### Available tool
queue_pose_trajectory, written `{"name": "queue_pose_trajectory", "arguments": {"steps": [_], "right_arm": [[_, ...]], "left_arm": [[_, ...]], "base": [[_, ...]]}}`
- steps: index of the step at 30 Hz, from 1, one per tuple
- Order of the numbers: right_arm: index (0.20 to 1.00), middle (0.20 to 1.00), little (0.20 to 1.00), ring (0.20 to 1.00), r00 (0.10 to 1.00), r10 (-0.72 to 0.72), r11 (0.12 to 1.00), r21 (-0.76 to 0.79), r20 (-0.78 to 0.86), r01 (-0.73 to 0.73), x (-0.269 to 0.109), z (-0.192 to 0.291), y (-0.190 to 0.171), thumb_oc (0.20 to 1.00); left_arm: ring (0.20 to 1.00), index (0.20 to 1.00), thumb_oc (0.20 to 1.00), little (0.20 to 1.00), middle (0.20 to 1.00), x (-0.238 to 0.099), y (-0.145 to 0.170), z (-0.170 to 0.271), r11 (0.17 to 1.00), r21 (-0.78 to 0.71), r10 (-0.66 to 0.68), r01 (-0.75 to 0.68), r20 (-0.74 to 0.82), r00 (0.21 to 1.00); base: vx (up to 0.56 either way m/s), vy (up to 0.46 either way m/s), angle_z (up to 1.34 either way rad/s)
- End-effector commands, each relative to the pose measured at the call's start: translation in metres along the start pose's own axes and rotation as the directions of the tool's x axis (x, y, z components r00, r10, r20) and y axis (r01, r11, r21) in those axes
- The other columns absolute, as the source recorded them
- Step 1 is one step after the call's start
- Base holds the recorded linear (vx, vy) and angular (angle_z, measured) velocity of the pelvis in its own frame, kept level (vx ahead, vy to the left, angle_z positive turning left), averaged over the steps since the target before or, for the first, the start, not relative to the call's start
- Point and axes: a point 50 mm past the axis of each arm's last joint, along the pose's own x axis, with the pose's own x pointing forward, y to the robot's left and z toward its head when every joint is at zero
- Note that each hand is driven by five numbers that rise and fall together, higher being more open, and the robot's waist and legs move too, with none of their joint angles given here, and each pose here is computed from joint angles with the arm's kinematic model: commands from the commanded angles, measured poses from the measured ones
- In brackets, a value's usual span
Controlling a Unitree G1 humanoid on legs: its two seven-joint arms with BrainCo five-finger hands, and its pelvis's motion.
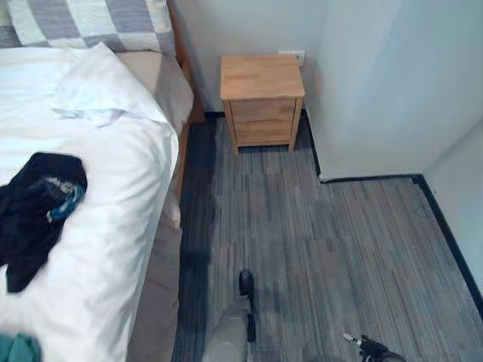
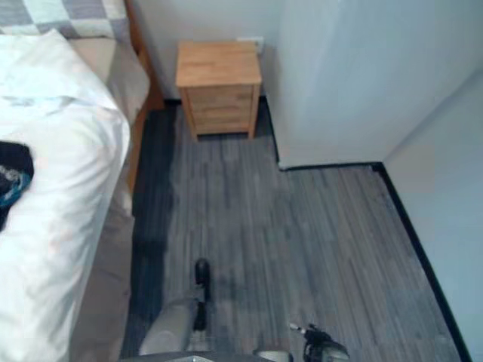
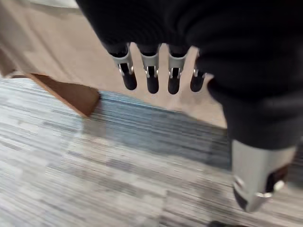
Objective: Tidy up the quilt and then pick up the clothes from the bed and put them into the laundry hamper.
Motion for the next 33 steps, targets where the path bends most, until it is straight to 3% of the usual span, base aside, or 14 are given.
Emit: {"name": "queue_pose_trajectory", "arguments": {"steps": [1, 6, 9, 15, 20, 25, 33], "right_arm": [[1.000, 1.000, 1.000, 1.000, 0.998, -0.041, 0.999, -0.026, 0.057, 0.043, -0.003, 0.005, -0.013, 1.000], [1.000, 1.000, 1.000, 1.000, 0.996, -0.029, 0.999, 0.031, 0.088, 0.026, -0.001, 0.019, -0.003, 1.000], [1.000, 1.000, 1.000, 1.000, 0.996, -0.051, 0.995, 0.085, 0.077, 0.045, -0.001, 0.016, -0.006, 1.000], [1.000, 1.000, 1.000, 1.000, 0.998, -0.059, 0.998, 0.033, 0.023, 0.058, -0.002, 0.002, -0.007, 1.000], [1.000, 1.000, 1.000, 1.000, 0.997, -0.051, 0.989, -0.135, 0.063, 0.059, -0.002, 0.014, -0.013, 1.000], [1.000, 1.000, 1.000, 1.000, 0.977, -0.020, 0.993, -0.113, 0.213, 0.045, -0.005, 0.054, -0.019, 1.000], [1.000, 1.000, 1.000, 1.000, 0.969, 0.004, 0.993, -0.117, 0.247, 0.026, -0.005, 0.059, -0.003, 1.000]], "left_arm": [[1.000, 1.000, 1.000, 1.000, 1.000, -0.001, -0.002, -0.008, 0.998, 0.057, 0.002, -0.004, 0.026, 1.000], [1.000, 1.000, 1.000, 1.000, 1.000, -0.001, -0.003, 0.022, 0.999, 0.037, 0.008, -0.012, 0.104, 0.995], [1.000, 1.000, 1.000, 1.000, 1.000, 0.000, 0.004, 0.017, 0.998, 0.056, 0.025, -0.030, 0.097, 0.995], [1.000, 1.000, 1.000, 1.000, 1.000, 0.000, 0.009, -0.002, 0.996, 0.080, 0.044, -0.047, 0.040, 0.998], [1.000, 1.000, 1.000, 1.000, 1.000, -0.003, -0.008, -0.014, 0.995, 0.099, -0.017, 0.014, 0.036, 0.999], [1.000, 1.000, 1.000, 1.000, 1.000, -0.005, -0.018, -0.006, 0.991, 0.136, -0.019, 0.013, 0.039, 0.999], [1.000, 1.000, 1.000, 1.000, 1.000, -0.003, -0.013, -0.009, 0.997, 0.074, 0.005, -0.007, 0.025, 1.000]], "base": [[0.49, 0.240, -0.38], [0.51, -0.098, 0.10], [0.71, -0.252, 0.55], [0.68, -0.211, 0.67], [0.51, -0.167, 0.57], [0.45, 0.054, 0.19], [0.38, 0.167, 0.22]]}}
